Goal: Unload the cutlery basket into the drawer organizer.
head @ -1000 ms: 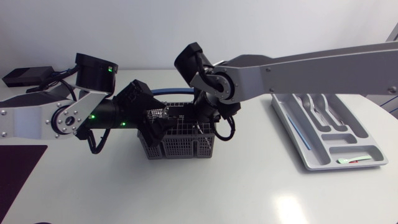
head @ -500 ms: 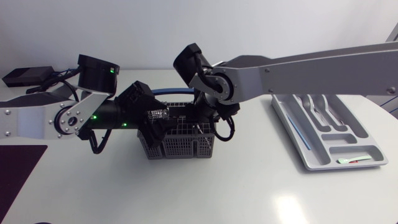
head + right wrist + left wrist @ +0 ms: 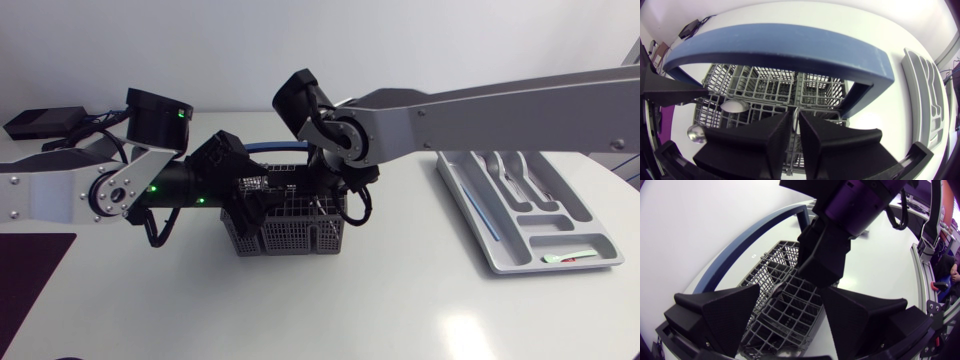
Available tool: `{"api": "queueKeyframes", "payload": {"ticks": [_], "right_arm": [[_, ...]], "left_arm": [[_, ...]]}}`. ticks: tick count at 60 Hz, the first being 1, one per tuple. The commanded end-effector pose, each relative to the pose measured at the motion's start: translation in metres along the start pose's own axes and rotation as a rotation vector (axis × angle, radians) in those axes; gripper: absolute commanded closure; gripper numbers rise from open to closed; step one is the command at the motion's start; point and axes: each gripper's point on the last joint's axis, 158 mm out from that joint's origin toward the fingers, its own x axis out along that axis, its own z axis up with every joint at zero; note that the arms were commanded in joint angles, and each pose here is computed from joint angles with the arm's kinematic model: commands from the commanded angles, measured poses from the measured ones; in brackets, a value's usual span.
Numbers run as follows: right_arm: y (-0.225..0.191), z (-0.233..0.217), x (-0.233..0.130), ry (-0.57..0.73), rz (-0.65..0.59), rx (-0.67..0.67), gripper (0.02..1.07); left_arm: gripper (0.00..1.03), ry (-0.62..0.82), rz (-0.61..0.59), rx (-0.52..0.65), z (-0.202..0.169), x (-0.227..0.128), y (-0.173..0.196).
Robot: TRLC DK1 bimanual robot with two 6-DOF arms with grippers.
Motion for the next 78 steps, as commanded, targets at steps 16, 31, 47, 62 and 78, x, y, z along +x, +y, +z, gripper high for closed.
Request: {"api": "queueKeyframes", "payload": {"ticks": [16, 31, 47, 62, 78], "right_arm": [[0.0029, -0.0056, 0.0086, 0.008, -0.025, 0.011, 0.88], [0.0060, -0.0088, 0.0100, 0.012, -0.023, 0.003, 0.89], [0.0047, -0.0082, 0.0111, 0.002, -0.039, -0.003, 0.93], [0.0029, -0.0067, 0.0105, -0.017, -0.060, -0.012, 0.94], [0.0025, -0.0106, 0.0166, -0.008, -0.067, -0.022, 0.96]], "left_arm": [[0.05, 0.024, -0.021, -0.005, -0.0116, 0.0072, -0.0040], [0.05, 0.029, -0.025, -0.007, -0.0131, 0.0090, -0.0048], [0.05, 0.029, -0.026, -0.006, -0.0123, 0.0107, -0.0043], [0.05, 0.032, -0.030, -0.006, -0.0131, 0.0123, -0.0056], [0.05, 0.034, -0.034, -0.005, -0.0138, 0.0130, -0.0072]]}}
